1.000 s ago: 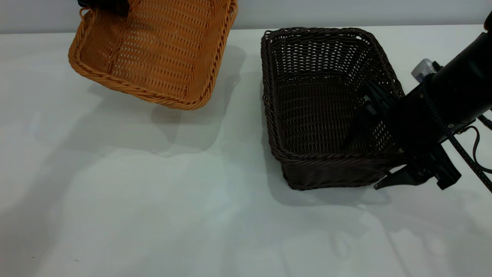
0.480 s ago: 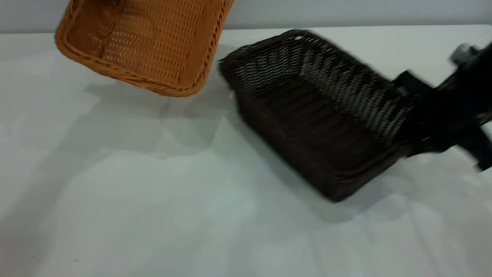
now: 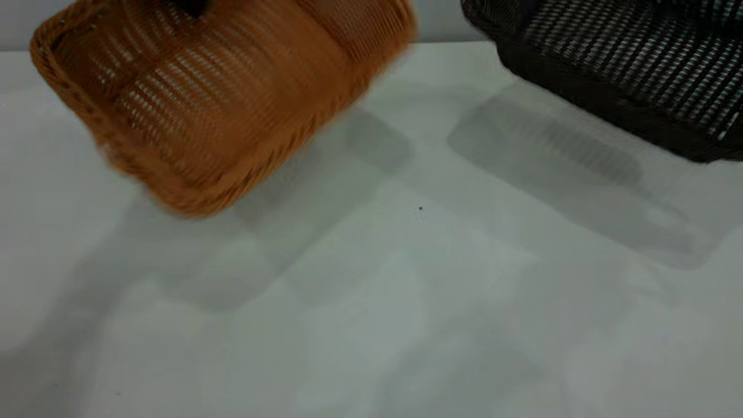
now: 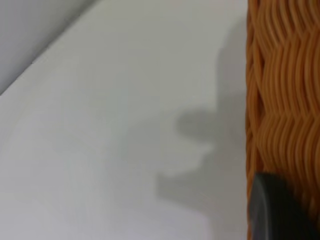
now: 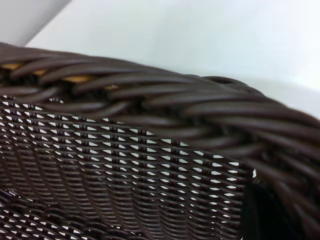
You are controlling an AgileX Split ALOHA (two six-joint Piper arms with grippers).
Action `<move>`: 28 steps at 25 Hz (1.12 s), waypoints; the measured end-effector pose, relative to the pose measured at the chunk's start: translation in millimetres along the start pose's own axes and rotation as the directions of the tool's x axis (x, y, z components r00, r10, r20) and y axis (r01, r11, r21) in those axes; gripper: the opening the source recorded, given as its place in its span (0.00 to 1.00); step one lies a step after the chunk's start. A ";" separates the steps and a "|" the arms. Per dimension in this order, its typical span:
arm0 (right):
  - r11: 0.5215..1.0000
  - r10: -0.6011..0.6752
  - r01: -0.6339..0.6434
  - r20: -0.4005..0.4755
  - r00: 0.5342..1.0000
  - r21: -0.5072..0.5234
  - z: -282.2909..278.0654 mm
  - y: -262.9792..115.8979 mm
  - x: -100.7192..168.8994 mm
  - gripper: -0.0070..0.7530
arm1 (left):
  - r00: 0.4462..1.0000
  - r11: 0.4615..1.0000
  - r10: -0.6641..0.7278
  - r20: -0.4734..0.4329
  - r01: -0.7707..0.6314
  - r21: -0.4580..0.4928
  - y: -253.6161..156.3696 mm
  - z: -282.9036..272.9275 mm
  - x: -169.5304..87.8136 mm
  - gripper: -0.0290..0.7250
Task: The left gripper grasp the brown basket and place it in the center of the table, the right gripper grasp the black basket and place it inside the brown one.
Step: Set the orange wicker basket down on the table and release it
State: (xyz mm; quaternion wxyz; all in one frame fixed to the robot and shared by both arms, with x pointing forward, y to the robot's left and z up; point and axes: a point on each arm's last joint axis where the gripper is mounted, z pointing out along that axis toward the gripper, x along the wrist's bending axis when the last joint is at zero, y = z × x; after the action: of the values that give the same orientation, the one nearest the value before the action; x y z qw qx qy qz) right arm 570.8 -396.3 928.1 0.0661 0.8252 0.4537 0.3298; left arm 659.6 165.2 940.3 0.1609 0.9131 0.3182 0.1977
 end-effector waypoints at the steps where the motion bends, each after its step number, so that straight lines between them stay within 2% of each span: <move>1: 1.000 -0.003 0.003 -0.018 1.000 0.015 -4.3 4.0 -2.6 0.12 | 0.996 0.997 0.078 0.036 -0.078 0.013 3.2 3.2 -11.6 0.15; 3: 0.998 -0.014 0.017 -0.047 0.999 0.065 -10.3 6.4 -6.3 0.12 | 0.960 0.967 0.251 0.124 -0.254 0.013 10.3 12.7 -39.9 0.15; 6: 0.994 -0.022 0.028 -0.060 0.998 0.107 -15.1 7.5 -9.8 0.12 | 0.870 0.902 0.426 0.246 -0.431 -0.038 16.1 29.1 -79.1 0.15; 10: 0.989 -0.022 0.031 -0.066 0.998 0.142 -15.8 4.4 -9.9 0.12 | 0.760 0.822 0.565 0.323 -0.552 -0.139 19.8 46.6 -114.7 0.15; 12: 0.987 -0.017 0.029 -0.075 0.997 0.157 -16.0 3.0 -9.0 0.12 | 0.724 0.796 0.601 0.338 -0.580 -0.175 20.1 52.6 -125.1 0.15; 14: 0.985 -0.013 0.027 -0.084 0.996 0.171 -16.3 1.8 -8.1 0.12 | 0.711 0.788 0.611 0.347 -0.585 -0.191 19.8 57.6 -131.7 0.15; 21: 0.980 -0.010 0.030 -0.103 0.995 0.196 -17.0 -0.3 -6.4 0.12 | 0.723 0.793 0.608 0.328 -0.574 -0.204 21.5 64.7 -137.5 0.17; 24: 0.979 -0.010 0.032 -0.106 0.994 0.201 -17.1 -0.8 -6.1 0.12 | 0.724 0.794 0.607 0.329 -0.573 -0.205 21.3 67.3 -140.4 0.29; 28: 0.978 -0.012 0.034 -0.108 0.994 0.206 -17.2 -1.2 -6.0 0.12 | 0.725 0.794 0.607 0.325 -0.572 -0.205 21.6 68.0 -140.5 0.51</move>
State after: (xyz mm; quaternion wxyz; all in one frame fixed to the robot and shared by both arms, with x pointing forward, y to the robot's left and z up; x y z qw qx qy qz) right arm 557.3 -403.6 938.0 -0.0408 0.8036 0.4979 0.3235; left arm 601.2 47.0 853.9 0.1886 0.9786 -0.0346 0.0748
